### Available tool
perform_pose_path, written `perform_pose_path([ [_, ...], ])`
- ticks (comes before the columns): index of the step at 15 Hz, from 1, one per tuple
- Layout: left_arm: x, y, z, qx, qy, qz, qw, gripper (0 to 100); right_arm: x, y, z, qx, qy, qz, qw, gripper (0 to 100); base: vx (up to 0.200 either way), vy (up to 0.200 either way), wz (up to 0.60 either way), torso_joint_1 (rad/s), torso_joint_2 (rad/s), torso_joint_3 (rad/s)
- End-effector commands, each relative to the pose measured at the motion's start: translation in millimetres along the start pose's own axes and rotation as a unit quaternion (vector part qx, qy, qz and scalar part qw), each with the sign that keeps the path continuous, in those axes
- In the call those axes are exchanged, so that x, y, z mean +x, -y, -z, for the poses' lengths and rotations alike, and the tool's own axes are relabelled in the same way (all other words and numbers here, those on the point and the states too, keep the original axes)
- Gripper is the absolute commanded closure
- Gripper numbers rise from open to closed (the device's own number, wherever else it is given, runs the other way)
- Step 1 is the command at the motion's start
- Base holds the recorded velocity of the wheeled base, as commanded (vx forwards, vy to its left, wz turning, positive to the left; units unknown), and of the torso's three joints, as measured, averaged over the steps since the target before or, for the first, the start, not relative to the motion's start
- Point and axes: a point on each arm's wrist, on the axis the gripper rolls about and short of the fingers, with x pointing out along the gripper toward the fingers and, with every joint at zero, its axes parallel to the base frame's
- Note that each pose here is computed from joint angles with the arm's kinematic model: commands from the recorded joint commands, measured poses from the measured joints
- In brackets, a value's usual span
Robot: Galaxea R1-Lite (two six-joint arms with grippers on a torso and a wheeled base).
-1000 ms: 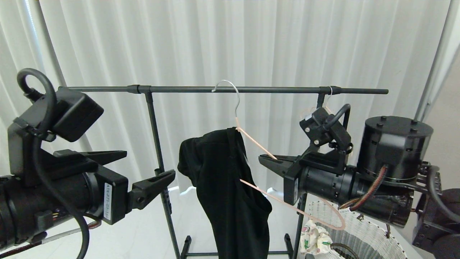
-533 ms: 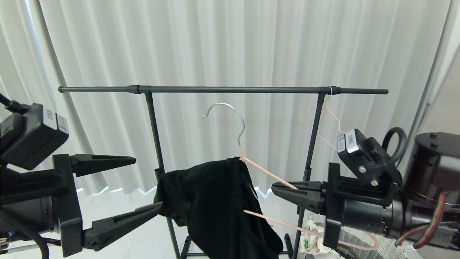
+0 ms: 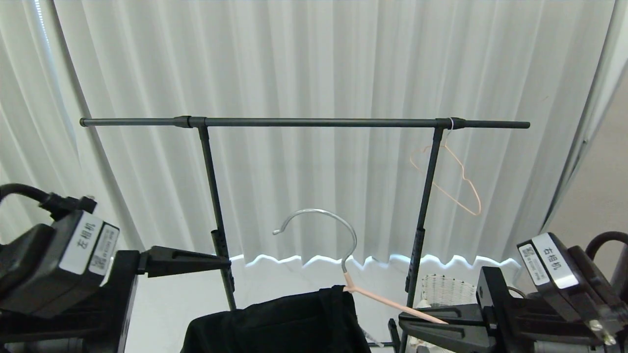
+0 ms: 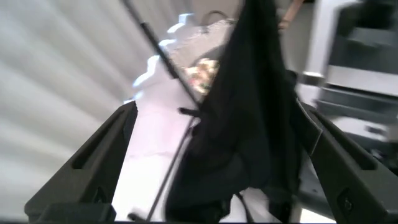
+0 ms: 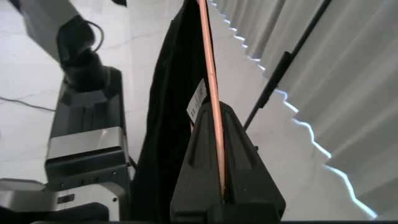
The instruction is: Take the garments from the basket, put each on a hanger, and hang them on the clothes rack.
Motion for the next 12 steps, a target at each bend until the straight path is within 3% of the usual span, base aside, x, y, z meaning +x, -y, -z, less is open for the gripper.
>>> perform_pose_path([
  [1, 24, -1.9, 3, -0.007, -0.021, 0.048, 0.9986, 0, 0, -6.9, -2.2, -0.005, 0.005, -0.013, 0.9999, 100, 0.000, 0.000, 0.00, 0.000, 0.00, 0.000],
  [4, 49, -3.1, 2, 0.001, -0.024, 0.083, 0.9962, 0, 4, -10.6, -5.5, -0.009, 0.009, -0.025, 0.9996, 100, 0.000, 0.000, 0.00, 0.000, 0.00, 0.000],
  [9, 61, -8.8, 5, -0.008, -0.031, 0.086, 0.9958, 0, 5, -11.3, -10.5, -0.014, 0.017, -0.027, 0.9994, 100, 0.000, 0.000, 0.00, 0.000, 0.00, 0.000],
  [10, 62, -9.3, 6, -0.009, -0.033, 0.087, 0.9956, 100, 5, -11.5, -11.0, -0.014, 0.018, -0.028, 0.9994, 100, 0.000, 0.000, 0.00, 0.000, 0.00, 0.000],
  [12, 62, -9.7, 6, -0.010, -0.034, 0.085, 0.9957, 100, 4, -12.0, -11.5, -0.017, 0.020, -0.028, 0.9993, 100, 0.000, 0.000, 0.00, 0.000, 0.00, 0.000],
])
